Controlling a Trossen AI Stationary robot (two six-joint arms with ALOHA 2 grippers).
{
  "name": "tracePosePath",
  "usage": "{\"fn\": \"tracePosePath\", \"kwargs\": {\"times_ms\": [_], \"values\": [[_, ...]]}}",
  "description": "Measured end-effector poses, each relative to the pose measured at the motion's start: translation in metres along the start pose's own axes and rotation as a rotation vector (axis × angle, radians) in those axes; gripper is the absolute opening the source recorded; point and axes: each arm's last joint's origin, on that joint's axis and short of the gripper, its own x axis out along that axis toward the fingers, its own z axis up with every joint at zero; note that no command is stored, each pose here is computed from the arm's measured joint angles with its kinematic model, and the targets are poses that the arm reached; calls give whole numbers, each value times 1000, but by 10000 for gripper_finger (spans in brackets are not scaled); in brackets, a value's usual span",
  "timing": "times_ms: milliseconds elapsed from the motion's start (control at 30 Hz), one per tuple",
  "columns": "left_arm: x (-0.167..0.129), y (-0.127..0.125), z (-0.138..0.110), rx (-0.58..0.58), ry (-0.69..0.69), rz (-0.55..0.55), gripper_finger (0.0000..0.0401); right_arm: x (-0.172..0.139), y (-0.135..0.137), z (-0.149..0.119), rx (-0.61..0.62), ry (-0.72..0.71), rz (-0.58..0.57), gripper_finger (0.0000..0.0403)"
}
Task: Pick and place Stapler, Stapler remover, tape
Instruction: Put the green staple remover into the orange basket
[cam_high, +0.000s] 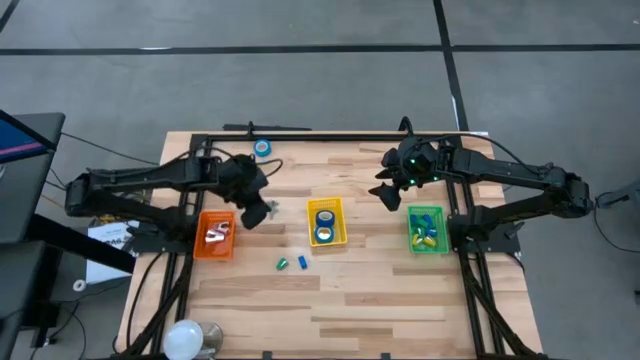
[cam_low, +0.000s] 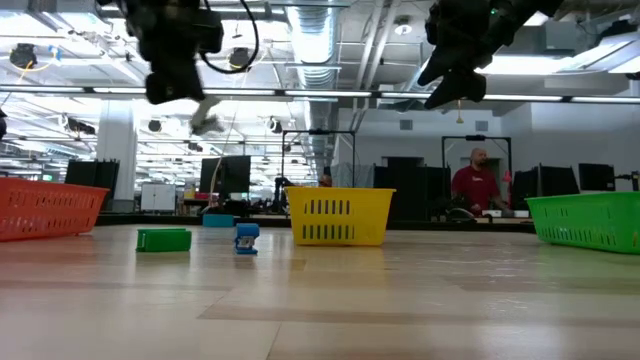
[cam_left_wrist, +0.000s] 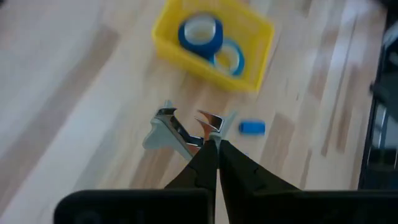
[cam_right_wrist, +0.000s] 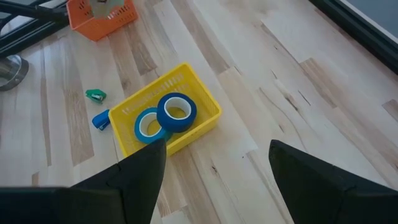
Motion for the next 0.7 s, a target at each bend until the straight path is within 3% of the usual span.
{"fn": "tracePosePath", "kwargs": {"times_ms": [267, 533, 700], "values": [[0, -11, -14, 41, 96, -10, 2, 0, 0, 0, -5, -3, 1, 276], [-12, -35, -34, 260, 145, -149, 2, 0, 0, 0, -7, -1, 1, 276], [-27, -36, -50, 317, 210, -153, 2, 0, 0, 0, -8, -1, 1, 276]]}}
